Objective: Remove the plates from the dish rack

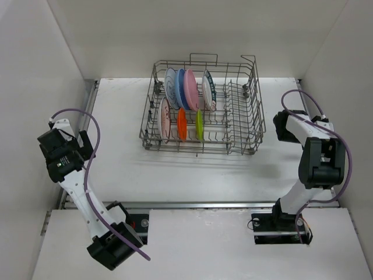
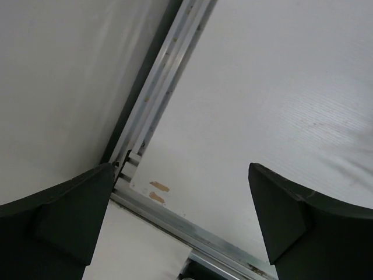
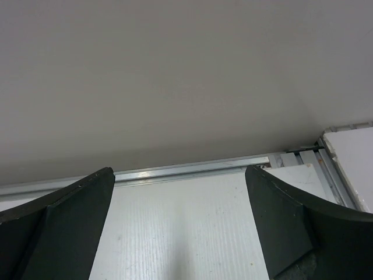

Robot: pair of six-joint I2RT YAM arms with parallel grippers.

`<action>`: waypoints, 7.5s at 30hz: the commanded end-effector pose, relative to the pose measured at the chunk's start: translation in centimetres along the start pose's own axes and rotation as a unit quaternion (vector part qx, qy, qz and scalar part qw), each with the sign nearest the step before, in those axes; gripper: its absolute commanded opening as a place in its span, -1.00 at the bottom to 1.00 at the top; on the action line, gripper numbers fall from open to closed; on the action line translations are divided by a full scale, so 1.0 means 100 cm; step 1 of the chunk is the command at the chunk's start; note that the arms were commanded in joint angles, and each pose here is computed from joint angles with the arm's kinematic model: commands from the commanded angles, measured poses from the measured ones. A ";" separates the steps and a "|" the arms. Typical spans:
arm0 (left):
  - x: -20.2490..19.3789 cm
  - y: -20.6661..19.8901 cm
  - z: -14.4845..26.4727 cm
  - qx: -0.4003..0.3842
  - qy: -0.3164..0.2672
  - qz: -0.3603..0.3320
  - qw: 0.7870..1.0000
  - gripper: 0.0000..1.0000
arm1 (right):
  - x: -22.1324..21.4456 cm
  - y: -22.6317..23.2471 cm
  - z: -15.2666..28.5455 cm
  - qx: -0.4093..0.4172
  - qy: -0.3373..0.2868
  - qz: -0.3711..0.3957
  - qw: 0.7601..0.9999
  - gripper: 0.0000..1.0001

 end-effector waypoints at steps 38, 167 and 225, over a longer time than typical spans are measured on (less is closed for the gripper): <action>0.236 -0.208 0.078 -0.362 -0.125 -0.290 0.877 0.44 | 0.171 0.141 0.189 0.626 0.268 0.078 0.728 1.00; 0.050 -0.049 -0.148 -0.197 0.230 -0.031 0.952 -0.01 | 0.013 0.193 0.366 0.767 0.352 0.145 0.517 0.96; 0.126 -0.249 -0.064 -0.463 0.199 -0.109 0.857 -1.00 | 0.180 0.220 0.348 0.811 0.119 0.055 0.570 -1.00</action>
Point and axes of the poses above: each gripper's point midway between its finger pads, its own z axis back along the fingers, its own y axis along the line the jaws close on, x = y × z, the point moved 8 cm from there along z, back along the fingers, and after that the axes turned 14 degrees about -z, right-handed, at the moved point
